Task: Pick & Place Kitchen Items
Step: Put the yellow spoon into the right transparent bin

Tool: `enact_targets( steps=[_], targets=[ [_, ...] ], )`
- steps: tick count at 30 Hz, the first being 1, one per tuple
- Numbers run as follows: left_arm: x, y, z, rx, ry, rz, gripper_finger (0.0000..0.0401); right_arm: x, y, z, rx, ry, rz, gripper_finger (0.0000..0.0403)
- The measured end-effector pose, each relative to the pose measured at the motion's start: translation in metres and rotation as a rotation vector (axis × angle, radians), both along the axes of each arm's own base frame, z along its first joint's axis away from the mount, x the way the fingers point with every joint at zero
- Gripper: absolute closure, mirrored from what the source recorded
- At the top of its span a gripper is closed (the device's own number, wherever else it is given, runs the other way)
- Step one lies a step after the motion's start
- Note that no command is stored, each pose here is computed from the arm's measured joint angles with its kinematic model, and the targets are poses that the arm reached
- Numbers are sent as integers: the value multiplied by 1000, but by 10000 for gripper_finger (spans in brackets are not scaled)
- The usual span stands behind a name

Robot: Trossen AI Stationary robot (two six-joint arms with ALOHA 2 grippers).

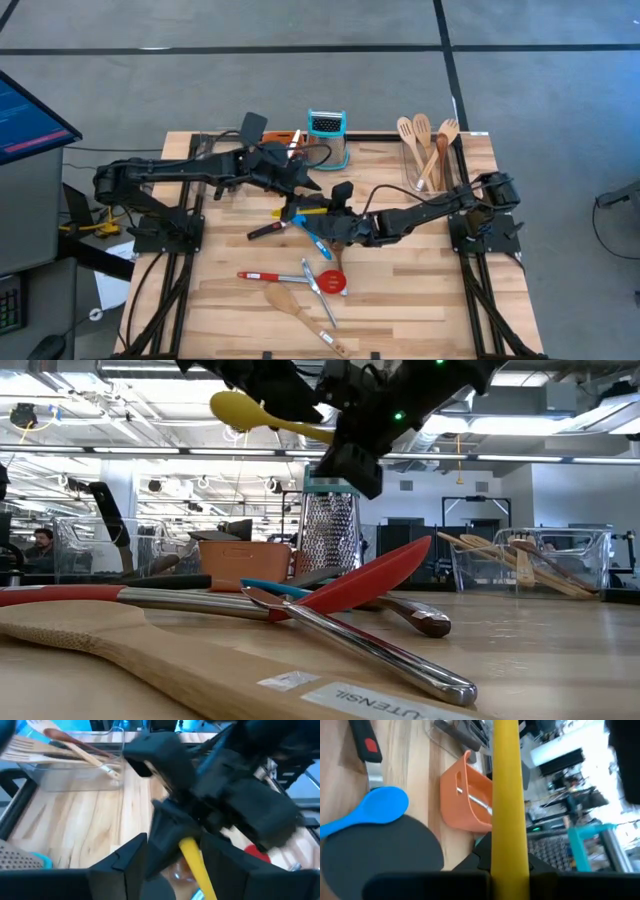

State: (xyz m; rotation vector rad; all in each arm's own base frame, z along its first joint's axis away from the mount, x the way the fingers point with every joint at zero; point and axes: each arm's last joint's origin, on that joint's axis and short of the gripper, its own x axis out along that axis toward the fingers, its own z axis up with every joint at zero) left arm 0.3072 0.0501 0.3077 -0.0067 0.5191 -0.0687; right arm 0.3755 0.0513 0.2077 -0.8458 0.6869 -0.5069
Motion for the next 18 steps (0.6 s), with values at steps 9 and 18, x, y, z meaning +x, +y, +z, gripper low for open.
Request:
enact_targets(
  steps=[9, 18],
  targets=[
    [-29, -2, 36, 29, -133, 7, 262, -39, -46, 26, 251, -57, -208, 402],
    [-58, -8, 65, 48, -238, 6, 302, -102, -73, 34, 398, -254, -358, 402]
  ],
)
